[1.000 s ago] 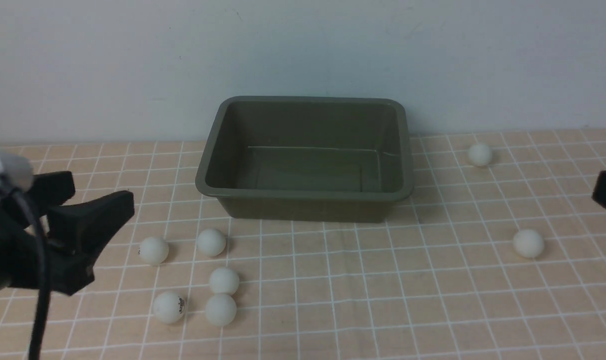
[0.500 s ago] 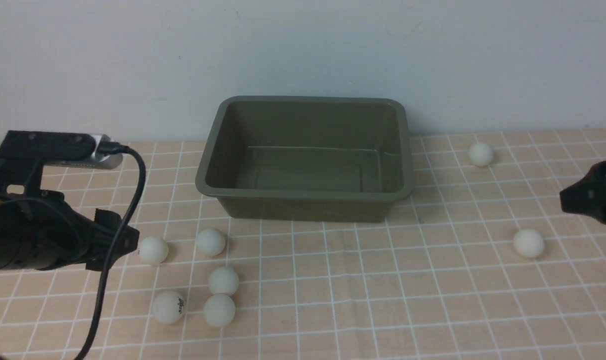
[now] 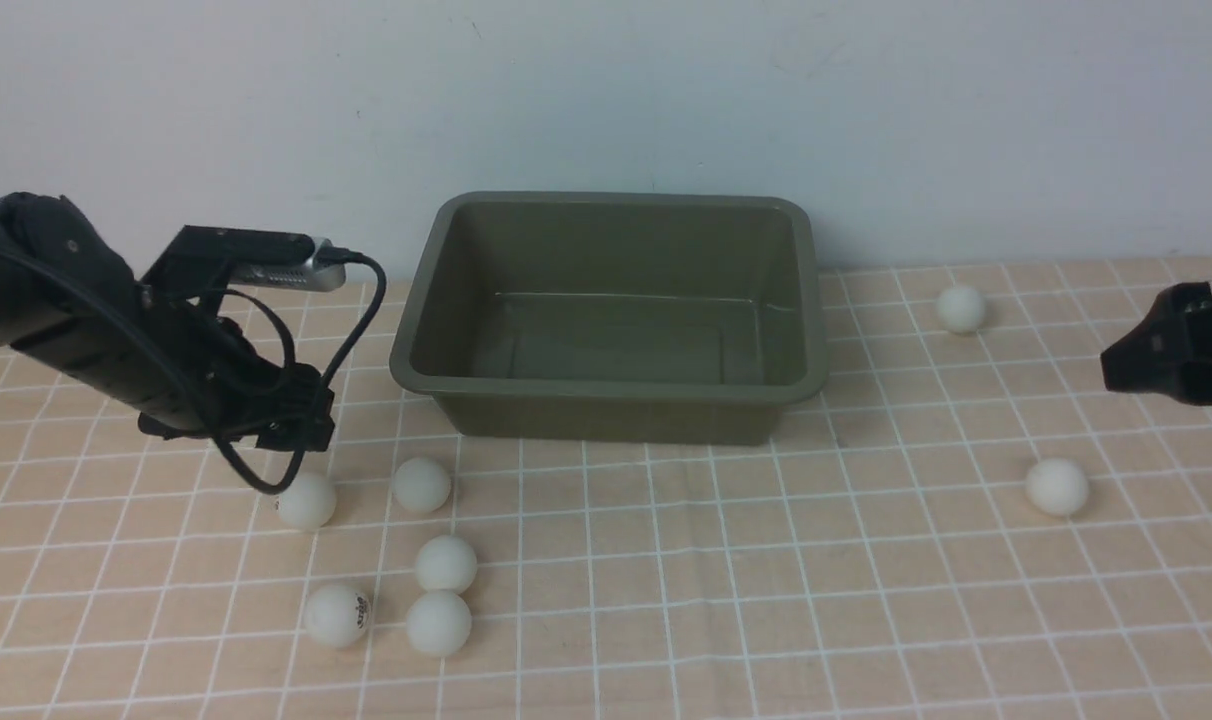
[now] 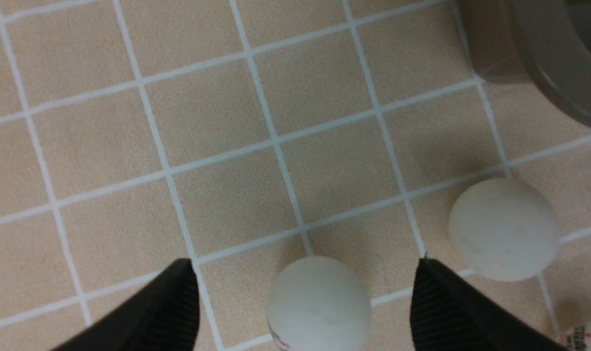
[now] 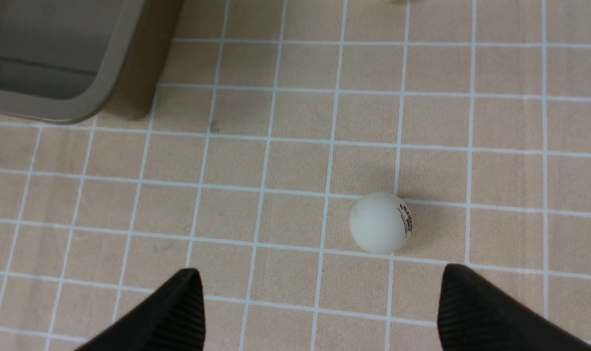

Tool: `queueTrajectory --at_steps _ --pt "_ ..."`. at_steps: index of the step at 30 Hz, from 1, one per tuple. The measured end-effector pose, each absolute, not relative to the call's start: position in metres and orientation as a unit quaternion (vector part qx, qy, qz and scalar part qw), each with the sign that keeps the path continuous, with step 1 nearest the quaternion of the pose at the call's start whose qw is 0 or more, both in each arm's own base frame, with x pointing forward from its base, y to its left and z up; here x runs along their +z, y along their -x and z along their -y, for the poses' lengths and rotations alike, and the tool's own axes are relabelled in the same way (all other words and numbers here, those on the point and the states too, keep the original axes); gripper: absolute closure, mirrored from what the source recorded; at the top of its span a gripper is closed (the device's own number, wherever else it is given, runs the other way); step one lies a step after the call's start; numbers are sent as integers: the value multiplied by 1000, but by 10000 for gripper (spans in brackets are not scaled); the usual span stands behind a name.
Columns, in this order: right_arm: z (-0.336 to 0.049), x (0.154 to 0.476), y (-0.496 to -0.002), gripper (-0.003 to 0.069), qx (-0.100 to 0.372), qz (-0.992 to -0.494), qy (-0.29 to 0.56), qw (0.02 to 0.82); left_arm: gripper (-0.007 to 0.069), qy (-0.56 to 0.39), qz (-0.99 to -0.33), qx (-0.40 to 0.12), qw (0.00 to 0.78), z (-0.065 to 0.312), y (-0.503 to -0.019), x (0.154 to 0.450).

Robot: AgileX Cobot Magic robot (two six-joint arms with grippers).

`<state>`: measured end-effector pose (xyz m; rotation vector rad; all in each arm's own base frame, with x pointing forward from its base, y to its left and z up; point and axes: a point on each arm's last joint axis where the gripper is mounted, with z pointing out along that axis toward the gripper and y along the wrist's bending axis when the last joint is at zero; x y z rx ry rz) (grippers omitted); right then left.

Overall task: Put the table tennis balls into the box on the light coffee tablecloth.
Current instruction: 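Reach for and grasp a ping pong ball on the table beside the basket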

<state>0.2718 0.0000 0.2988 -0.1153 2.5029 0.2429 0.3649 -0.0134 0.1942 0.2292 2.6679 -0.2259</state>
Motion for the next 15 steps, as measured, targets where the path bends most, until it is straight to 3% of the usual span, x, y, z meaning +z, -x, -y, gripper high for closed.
queueTrajectory --at_steps 15 --pt "-1 298 -271 80 97 -949 39 299 139 -83 -982 -88 147 13 -372 171"
